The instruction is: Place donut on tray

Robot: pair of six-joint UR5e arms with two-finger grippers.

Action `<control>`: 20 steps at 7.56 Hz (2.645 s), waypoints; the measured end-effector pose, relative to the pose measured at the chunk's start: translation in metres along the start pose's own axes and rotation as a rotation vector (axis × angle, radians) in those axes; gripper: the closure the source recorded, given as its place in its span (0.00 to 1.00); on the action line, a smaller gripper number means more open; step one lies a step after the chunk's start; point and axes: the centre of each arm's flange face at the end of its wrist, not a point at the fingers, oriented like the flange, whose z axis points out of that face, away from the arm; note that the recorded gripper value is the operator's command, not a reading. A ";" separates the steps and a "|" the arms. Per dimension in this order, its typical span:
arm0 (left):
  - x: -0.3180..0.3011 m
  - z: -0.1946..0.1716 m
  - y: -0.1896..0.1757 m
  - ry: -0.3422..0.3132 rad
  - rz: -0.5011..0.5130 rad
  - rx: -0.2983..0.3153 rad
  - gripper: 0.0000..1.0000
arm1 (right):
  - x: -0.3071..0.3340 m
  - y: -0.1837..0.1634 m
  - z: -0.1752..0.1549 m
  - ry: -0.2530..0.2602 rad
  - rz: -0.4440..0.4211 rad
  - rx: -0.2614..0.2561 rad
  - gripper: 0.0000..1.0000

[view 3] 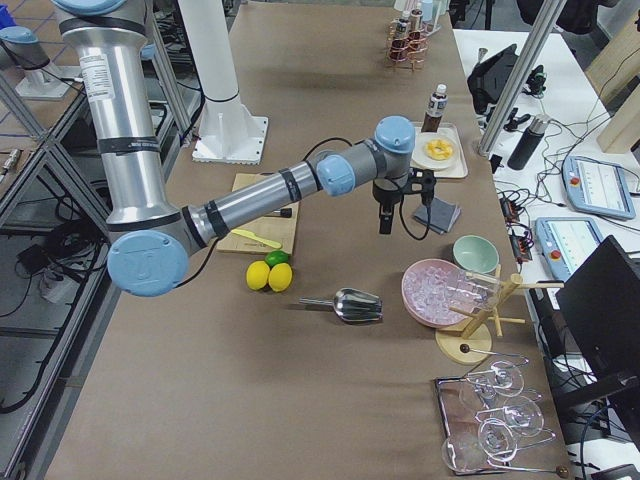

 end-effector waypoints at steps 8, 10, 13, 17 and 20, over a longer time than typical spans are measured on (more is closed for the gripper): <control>-0.007 -0.002 0.003 -0.006 -0.007 0.006 0.02 | 0.282 0.041 -0.003 0.184 -0.211 -0.191 0.00; -0.006 -0.003 0.003 -0.006 -0.004 0.009 0.02 | 0.288 0.043 -0.003 0.176 -0.201 -0.191 0.00; -0.004 -0.004 0.001 -0.007 0.001 0.014 0.02 | 0.284 0.042 -0.004 0.144 -0.199 -0.183 0.00; -0.005 -0.010 0.003 -0.006 -0.001 0.026 0.02 | 0.280 0.039 -0.003 0.111 -0.196 -0.177 0.00; -0.006 -0.011 0.005 -0.005 -0.004 0.029 0.02 | 0.279 0.040 -0.004 0.104 -0.196 -0.175 0.00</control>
